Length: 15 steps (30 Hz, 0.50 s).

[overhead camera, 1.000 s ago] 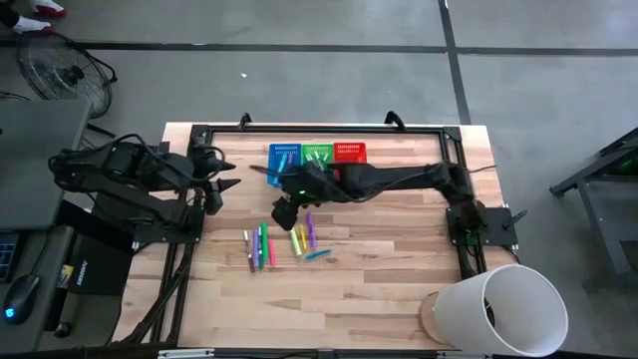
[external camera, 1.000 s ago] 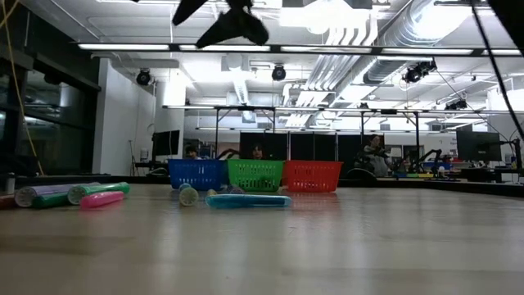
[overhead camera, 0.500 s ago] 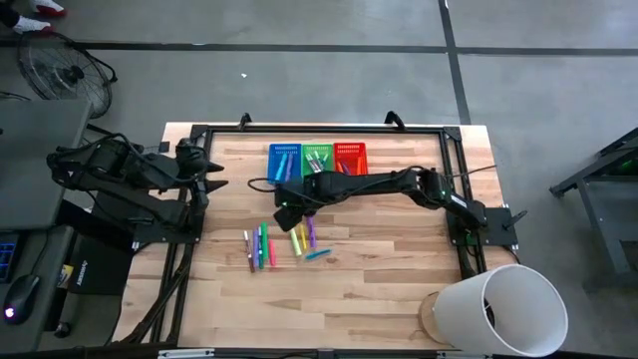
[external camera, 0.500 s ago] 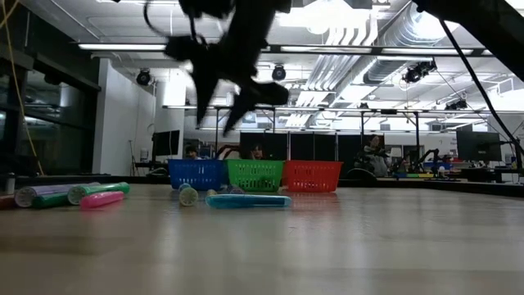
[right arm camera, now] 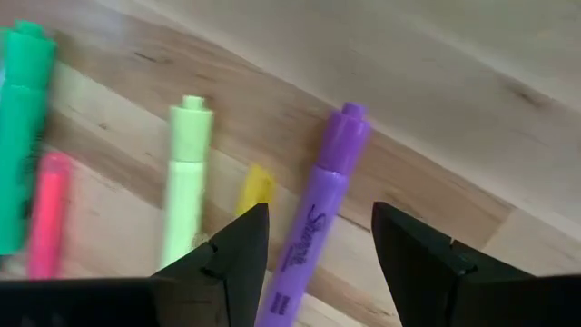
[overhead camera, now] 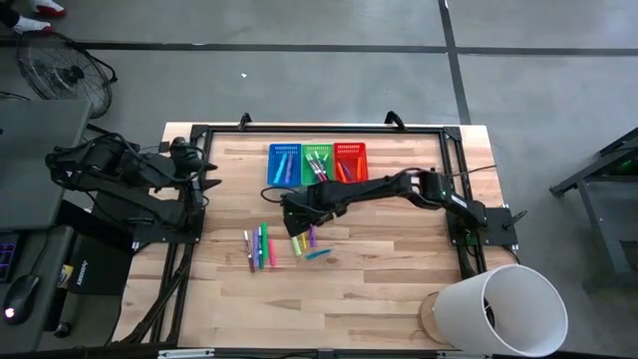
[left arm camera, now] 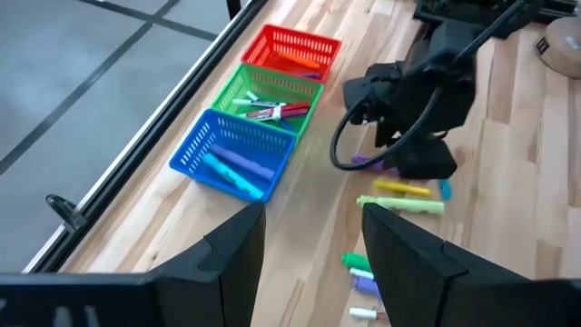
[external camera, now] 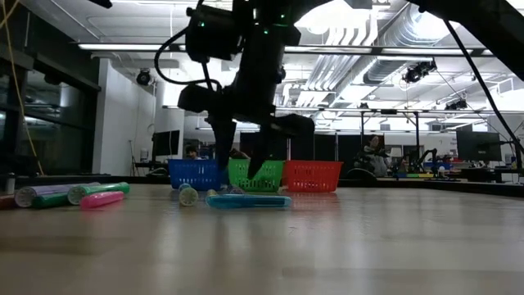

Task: Pick & Place Markers
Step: Put the purple highlighter into the blue bin

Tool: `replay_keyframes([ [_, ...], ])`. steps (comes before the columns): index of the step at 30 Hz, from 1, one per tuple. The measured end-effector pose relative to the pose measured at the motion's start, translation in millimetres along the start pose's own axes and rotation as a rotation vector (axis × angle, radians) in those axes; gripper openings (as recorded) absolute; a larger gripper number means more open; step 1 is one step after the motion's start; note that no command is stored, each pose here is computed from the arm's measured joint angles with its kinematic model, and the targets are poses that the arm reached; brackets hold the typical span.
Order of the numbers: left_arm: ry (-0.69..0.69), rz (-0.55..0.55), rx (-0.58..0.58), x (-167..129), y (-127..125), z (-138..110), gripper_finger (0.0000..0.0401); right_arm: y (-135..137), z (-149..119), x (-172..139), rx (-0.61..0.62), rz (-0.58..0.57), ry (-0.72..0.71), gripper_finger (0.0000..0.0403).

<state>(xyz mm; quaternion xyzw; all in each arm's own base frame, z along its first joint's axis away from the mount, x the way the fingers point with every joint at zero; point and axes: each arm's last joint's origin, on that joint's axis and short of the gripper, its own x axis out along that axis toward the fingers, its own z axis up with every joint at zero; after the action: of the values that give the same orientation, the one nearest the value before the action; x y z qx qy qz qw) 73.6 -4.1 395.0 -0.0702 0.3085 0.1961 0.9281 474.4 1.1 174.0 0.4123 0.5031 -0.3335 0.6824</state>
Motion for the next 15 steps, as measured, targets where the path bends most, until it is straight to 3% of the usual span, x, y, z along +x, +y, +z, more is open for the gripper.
replay_keyframes([
  [15, 0.051, 0.025, 0.032, -0.6, 3.1, -5.7, 0.0182, 3.8, -5.3, 3.3, 0.031, -0.024, -0.073, 0.0185],
])
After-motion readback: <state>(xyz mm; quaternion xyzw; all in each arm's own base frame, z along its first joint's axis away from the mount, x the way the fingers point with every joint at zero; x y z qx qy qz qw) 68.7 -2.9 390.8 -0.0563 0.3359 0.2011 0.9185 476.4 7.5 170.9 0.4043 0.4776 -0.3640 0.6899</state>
